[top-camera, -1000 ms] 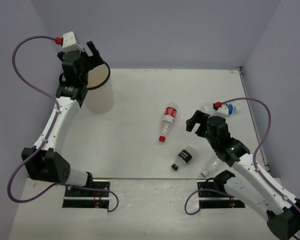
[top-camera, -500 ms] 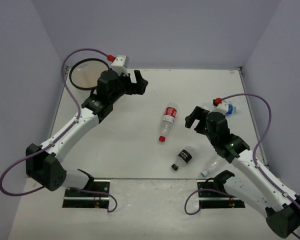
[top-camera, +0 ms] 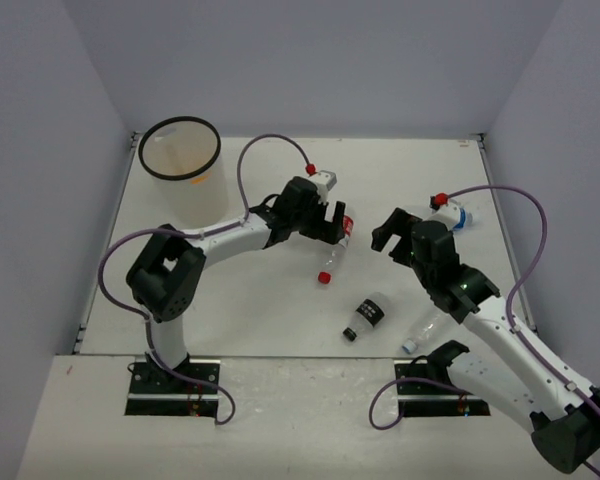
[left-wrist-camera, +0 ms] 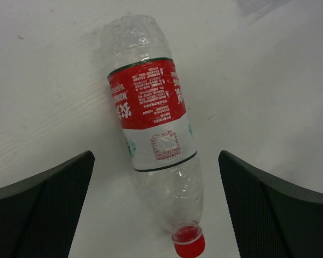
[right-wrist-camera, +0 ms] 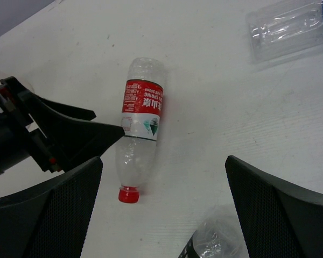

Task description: Put the plastic bottles in the bin

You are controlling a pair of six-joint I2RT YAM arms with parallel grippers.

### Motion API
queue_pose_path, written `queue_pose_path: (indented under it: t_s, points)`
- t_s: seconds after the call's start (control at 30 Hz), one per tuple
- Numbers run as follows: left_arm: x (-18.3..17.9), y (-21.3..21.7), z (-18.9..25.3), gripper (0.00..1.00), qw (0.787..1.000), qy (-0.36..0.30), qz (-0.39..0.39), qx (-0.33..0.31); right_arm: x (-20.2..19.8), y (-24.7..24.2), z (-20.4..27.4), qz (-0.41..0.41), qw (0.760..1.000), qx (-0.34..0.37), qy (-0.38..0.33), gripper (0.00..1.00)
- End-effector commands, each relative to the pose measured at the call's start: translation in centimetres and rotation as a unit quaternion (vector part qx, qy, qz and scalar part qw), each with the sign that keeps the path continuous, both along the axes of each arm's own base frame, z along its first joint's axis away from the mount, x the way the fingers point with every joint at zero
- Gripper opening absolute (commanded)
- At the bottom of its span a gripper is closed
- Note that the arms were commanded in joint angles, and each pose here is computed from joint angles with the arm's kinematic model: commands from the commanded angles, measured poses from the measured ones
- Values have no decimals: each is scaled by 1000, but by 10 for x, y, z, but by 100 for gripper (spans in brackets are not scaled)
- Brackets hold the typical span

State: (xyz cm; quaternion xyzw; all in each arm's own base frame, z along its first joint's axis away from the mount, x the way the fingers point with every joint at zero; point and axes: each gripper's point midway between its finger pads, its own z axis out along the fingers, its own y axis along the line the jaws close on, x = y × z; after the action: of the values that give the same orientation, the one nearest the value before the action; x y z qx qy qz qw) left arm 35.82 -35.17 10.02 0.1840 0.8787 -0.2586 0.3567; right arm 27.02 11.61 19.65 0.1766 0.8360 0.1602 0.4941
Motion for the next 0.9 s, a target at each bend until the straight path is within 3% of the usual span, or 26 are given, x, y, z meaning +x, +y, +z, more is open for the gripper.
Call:
queue_pose_path:
  t_s: [0.0,0.07,0.23,0.3,0.47,0.5,0.67,0.87]
  points:
    - [5,-33,12,100,998,-5,-37,-44,4,-6,7,-28,1000,2,-5,99]
    - [1,-42,-1,100,998,-1,-54,-31,5,-7,4,-30,1000,-1,-2,99]
    - [20,-24,-37,100,998,9,2,64,2,-9,1,-31,1000,-4,0,99]
    - [20,-24,-44,99,997,13,-1,70,1,-13,0,-38,999,-4,-3,99]
    - [14,-43,-34,35,998,17,-48,38,-1,-17,-1,-47,999,-6,-6,99]
    - [15,-44,-29,29,998,12,-50,36,-1,-17,-2,-45,999,-6,-5,99]
    - [43,-25,52,12,996,-75,-2,36,-4,-14,-5,-31,999,-6,-2,99]
    - [81,65,205,19,969,-206,135,-26,-8,-19,-5,-34,999,-11,-9,99]
